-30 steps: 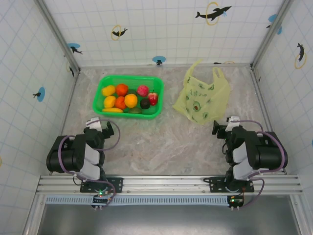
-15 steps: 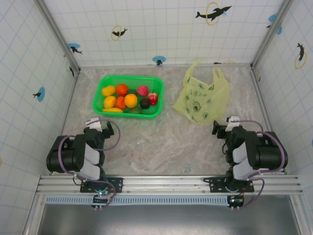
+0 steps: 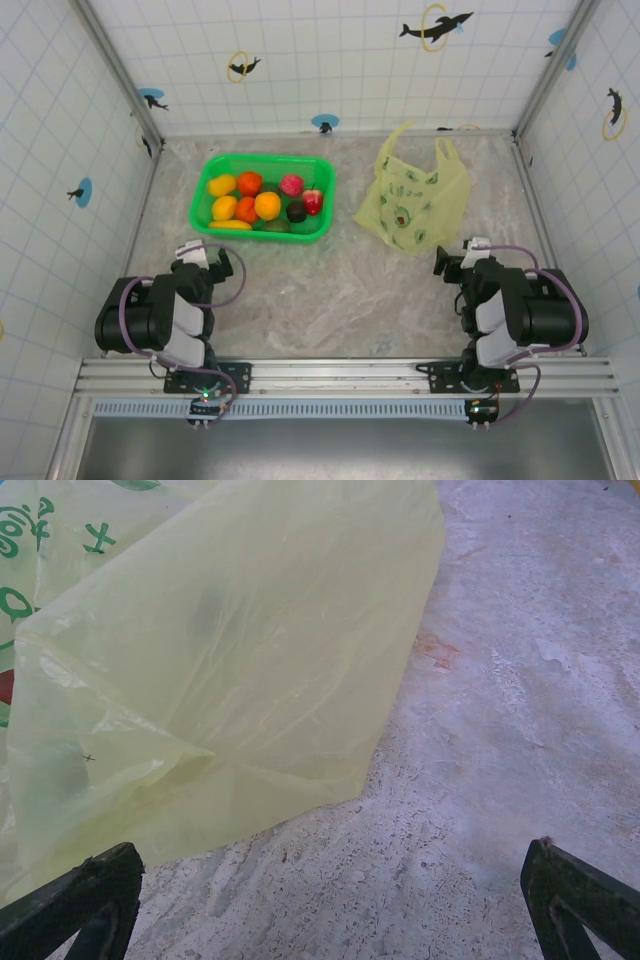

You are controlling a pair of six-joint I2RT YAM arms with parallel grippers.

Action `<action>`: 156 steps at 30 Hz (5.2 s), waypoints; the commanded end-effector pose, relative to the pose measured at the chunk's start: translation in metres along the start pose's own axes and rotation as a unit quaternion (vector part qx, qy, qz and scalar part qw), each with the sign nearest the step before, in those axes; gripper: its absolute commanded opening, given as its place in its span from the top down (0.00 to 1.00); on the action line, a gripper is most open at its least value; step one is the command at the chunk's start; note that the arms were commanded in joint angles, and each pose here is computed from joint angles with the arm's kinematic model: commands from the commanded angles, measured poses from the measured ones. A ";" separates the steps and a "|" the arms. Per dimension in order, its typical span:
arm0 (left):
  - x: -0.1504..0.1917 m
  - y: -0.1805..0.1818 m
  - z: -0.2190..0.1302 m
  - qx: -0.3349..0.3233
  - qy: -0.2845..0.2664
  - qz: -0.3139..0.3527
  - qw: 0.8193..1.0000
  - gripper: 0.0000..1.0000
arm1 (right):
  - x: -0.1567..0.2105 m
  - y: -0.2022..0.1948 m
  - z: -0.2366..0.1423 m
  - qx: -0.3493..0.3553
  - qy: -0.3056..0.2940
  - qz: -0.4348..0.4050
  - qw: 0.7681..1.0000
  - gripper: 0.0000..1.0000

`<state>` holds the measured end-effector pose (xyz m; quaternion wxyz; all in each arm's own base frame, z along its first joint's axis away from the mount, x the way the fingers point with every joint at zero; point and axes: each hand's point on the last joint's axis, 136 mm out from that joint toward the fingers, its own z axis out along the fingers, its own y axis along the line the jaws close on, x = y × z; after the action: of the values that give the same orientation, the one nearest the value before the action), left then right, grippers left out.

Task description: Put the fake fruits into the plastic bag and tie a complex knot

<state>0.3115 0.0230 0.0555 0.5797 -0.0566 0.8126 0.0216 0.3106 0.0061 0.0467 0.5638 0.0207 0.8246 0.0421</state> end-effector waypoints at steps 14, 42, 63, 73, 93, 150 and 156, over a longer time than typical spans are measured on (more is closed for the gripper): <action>-0.052 -0.045 -0.029 0.085 -0.059 -0.013 0.995 0.02 | -0.045 0.042 -0.043 -0.035 -0.079 -0.058 0.995 0.00; -0.091 -0.207 -0.105 0.280 0.283 -0.113 0.910 0.10 | -0.169 0.164 -0.045 -0.168 0.097 0.047 0.980 0.03; -0.019 -0.213 0.023 0.184 0.372 -0.088 0.906 0.21 | -0.155 0.084 0.100 -0.011 0.195 0.130 0.972 0.21; -0.042 -0.221 0.088 0.169 0.346 -0.074 0.920 0.20 | -0.130 0.132 0.178 -0.049 0.270 0.099 0.956 0.03; -0.130 -0.227 -0.006 0.253 0.259 -0.122 0.924 0.18 | -0.136 0.168 0.142 -0.098 0.196 0.039 0.975 1.00; -0.280 -0.298 -0.134 0.501 0.217 -0.233 0.805 0.23 | -0.117 0.258 -0.086 -0.184 -0.236 -0.429 0.852 1.00; -0.278 -0.317 -0.140 0.544 0.249 -0.264 0.756 0.23 | -0.115 0.264 -0.089 -0.186 -0.240 -0.439 0.846 1.00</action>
<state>0.3148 -0.2732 0.3643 0.3061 0.0392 0.7787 -0.5463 0.2679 0.2555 0.2031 0.6826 -0.4479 0.5747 -0.0571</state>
